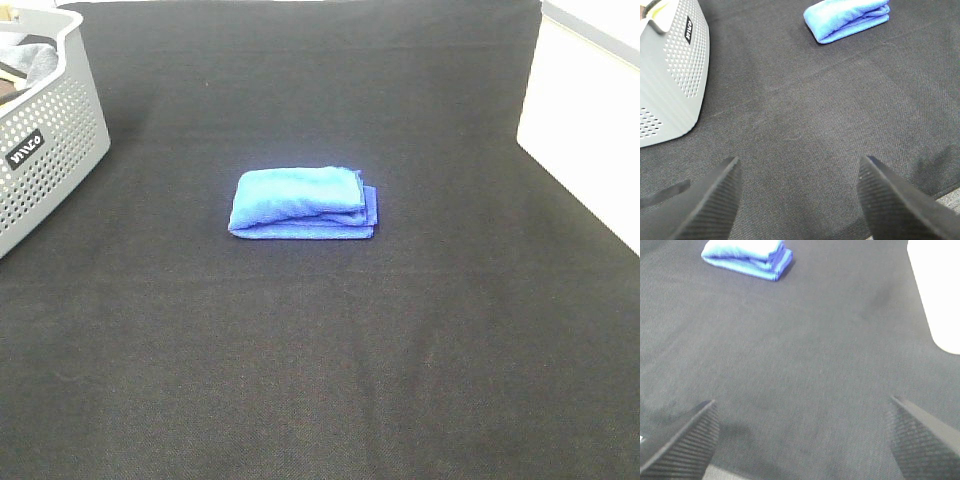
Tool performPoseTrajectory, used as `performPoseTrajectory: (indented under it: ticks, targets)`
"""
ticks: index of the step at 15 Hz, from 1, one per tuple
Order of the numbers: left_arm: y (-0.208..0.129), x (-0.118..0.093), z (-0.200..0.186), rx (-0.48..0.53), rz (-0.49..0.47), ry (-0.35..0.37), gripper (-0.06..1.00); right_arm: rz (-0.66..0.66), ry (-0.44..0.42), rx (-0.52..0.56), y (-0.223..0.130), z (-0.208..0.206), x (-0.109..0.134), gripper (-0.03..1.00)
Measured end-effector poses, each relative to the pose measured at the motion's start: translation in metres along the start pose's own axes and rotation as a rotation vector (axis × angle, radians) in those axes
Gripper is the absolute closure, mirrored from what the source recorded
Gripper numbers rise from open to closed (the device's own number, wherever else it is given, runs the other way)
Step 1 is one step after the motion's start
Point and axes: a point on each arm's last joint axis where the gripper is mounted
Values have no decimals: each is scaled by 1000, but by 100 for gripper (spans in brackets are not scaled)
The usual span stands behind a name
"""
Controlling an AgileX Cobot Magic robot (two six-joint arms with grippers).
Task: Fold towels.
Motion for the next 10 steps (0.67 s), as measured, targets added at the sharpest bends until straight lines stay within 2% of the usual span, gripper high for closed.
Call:
performPoseTrajectory:
  ticks: [3, 10]
  targets:
    - [1, -3, 0, -9, 21, -38, 30, 0, 2, -2, 0, 0, 0, 12]
    - [1, -4, 0, -9, 22, -41, 30, 1, 4, -2, 0, 0, 0, 12]
Point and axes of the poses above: a point on each arm's last joint axis where the gripper is mounted, z pointing out along that axis toward the gripper, x along the wrist's bending axis when the last joint is at zero, y = z × x, and after that the axes turned 5 degrees about -z, right-handed
